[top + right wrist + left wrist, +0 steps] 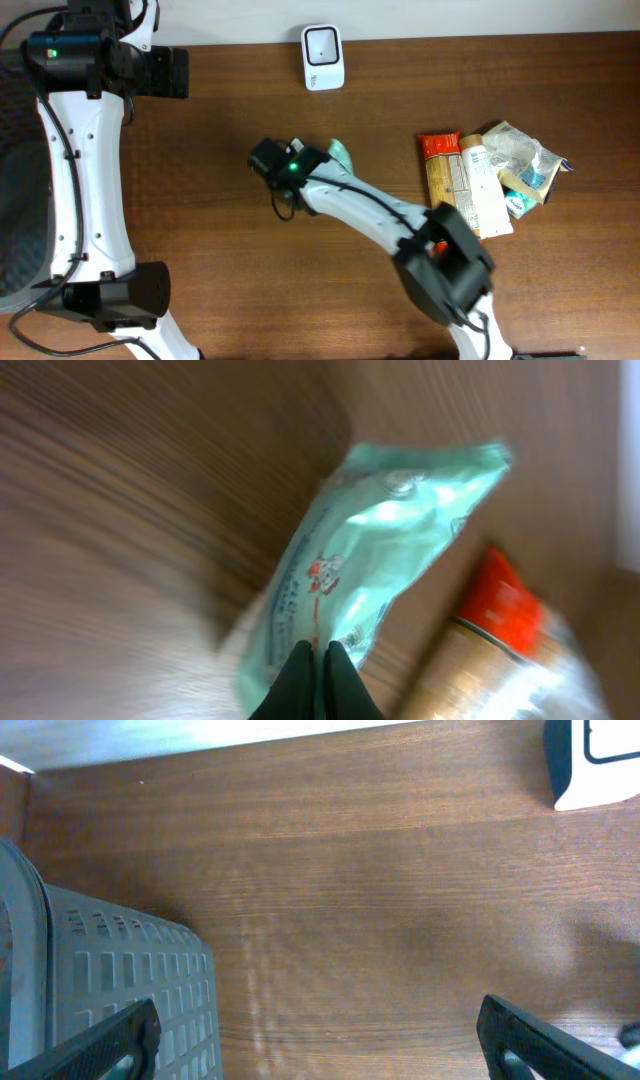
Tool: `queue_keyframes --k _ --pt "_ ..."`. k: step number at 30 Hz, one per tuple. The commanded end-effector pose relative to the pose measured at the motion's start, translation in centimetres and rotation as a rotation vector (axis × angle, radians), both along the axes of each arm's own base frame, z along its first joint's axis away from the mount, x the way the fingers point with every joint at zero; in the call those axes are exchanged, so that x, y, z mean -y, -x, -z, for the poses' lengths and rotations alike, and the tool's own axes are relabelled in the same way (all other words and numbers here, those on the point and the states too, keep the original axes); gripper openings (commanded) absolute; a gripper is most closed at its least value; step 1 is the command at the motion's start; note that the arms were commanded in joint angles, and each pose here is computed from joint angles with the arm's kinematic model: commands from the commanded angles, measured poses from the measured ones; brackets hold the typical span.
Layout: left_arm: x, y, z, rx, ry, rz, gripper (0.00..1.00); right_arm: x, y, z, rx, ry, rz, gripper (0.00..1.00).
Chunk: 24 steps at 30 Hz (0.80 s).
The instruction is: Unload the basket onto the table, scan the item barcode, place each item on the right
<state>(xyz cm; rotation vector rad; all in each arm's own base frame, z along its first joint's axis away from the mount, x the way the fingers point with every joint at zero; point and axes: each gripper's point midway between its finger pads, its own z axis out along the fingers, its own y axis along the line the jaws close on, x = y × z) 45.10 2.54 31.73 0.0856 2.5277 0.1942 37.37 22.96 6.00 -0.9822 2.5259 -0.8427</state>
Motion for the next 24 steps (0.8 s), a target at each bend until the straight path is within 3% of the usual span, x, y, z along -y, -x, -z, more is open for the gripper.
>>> queue_keyframes --k 1,3,4,5,6,8,11,14,15,17,20,24 --pt "0.0 0.3 -1.0 0.025 -0.007 0.013 0.99 4.6 -1.7 1.4 0.099 0.405 -0.020 0.04" --pt "0.0 0.3 -1.0 0.025 -0.008 0.013 0.99 3.9 -1.0 2.8 0.056 0.374 -0.029 0.04" --pt "0.0 0.3 -1.0 0.025 -0.007 0.013 0.99 3.0 -0.2 3.4 0.017 0.331 -0.040 0.11" --pt "0.0 0.3 -1.0 0.025 -0.008 0.013 0.99 2.2 0.5 3.8 -0.006 0.308 -0.054 0.25" --pt "0.0 0.3 -1.0 0.025 -0.007 0.013 0.99 1.0 1.4 4.2 -0.031 0.274 -0.071 0.56" --pt "0.0 0.3 -1.0 0.025 -0.007 0.013 0.99 -1.3 2.3 3.8 -0.043 0.137 -0.042 0.66" --pt "0.0 0.3 -1.0 0.025 -0.007 0.013 0.99 -5.3 2.4 0.8 -0.147 -0.218 -0.008 0.62" --pt "0.0 0.3 -1.0 0.025 -0.007 0.013 0.99 -4.1 0.5 -2.0 -0.210 -0.485 0.130 0.51" --pt "0.0 0.3 -1.0 0.025 -0.007 0.013 0.99 -2.5 -0.6 -2.1 -0.215 -0.534 0.208 0.43" --pt "0.0 0.3 -1.0 0.025 -0.008 0.013 0.99 2.1 -4.1 -1.9 -0.216 -0.645 0.351 0.18" --pt "0.0 0.3 -1.0 0.025 -0.008 0.013 0.99 6.7 -7.2 -1.8 -0.144 -0.753 0.572 0.08" --pt "0.0 0.3 -1.0 0.025 -0.008 0.013 0.99 6.8 -7.3 1.1 -0.203 -0.812 0.639 0.04"
